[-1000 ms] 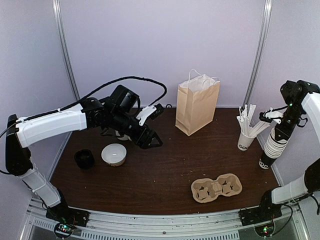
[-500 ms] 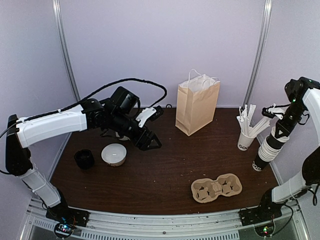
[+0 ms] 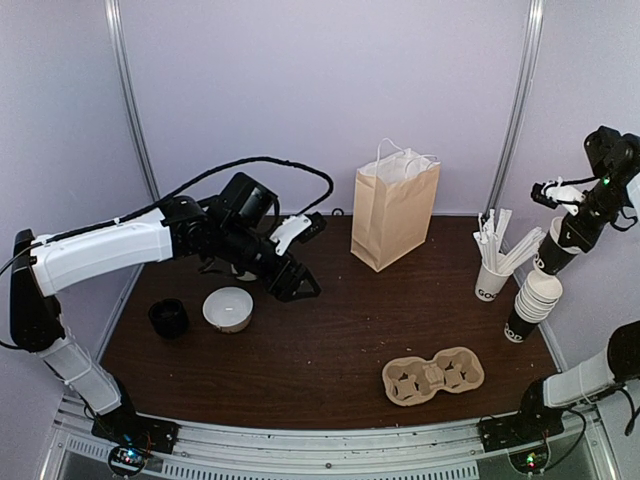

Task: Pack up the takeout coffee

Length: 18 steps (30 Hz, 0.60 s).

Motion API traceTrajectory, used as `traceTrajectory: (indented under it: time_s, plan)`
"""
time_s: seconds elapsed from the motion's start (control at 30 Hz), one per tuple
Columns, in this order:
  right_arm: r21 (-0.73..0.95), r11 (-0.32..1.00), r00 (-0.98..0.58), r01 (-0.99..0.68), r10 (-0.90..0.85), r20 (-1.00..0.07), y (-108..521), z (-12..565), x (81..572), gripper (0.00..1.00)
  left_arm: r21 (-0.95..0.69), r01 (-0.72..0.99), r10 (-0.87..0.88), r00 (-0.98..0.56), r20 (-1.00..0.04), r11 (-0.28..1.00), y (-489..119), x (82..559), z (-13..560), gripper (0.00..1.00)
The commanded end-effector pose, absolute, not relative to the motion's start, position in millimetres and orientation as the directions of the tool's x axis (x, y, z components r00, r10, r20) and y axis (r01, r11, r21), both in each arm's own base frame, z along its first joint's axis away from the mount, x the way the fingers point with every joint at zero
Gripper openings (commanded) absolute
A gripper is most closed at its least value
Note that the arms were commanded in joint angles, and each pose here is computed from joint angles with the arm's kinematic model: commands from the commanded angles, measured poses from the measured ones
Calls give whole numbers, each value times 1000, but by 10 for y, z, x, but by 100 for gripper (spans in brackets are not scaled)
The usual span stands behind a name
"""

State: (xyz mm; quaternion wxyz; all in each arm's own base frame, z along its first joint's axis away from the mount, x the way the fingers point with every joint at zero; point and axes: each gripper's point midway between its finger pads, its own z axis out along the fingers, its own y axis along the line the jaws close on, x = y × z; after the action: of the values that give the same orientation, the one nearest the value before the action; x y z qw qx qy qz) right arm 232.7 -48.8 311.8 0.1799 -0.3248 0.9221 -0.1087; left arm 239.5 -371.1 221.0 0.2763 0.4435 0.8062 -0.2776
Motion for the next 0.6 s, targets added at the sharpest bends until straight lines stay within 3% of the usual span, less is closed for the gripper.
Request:
traceTrajectory:
  time_s: [0.0, 0.23, 0.43, 0.57]
  plan:
    - [-294, 738, -732, -607, -664, -154, -394, 3134, 1911, 0, -150, 886, 527, -389, -755, 439, -3715, 2419, 2557, 71]
    - [-303, 692, -661, -655, -719, -215, -106, 3274, 2036, 0, -93, 874, 549, -379, -745, 477, -3549, 2432, 2620, 71]
    - [-216, 501, -405, -838, -837, -368, 548, 3339, 1867, 0, -41, 845, 544, -380, -748, 534, -3372, 2474, 2631, 71]
    - [-166, 394, -312, -904, -873, -374, 800, 3276, 1894, 0, -2, 798, 515, -392, -762, 603, -3256, 2576, 2737, 72]
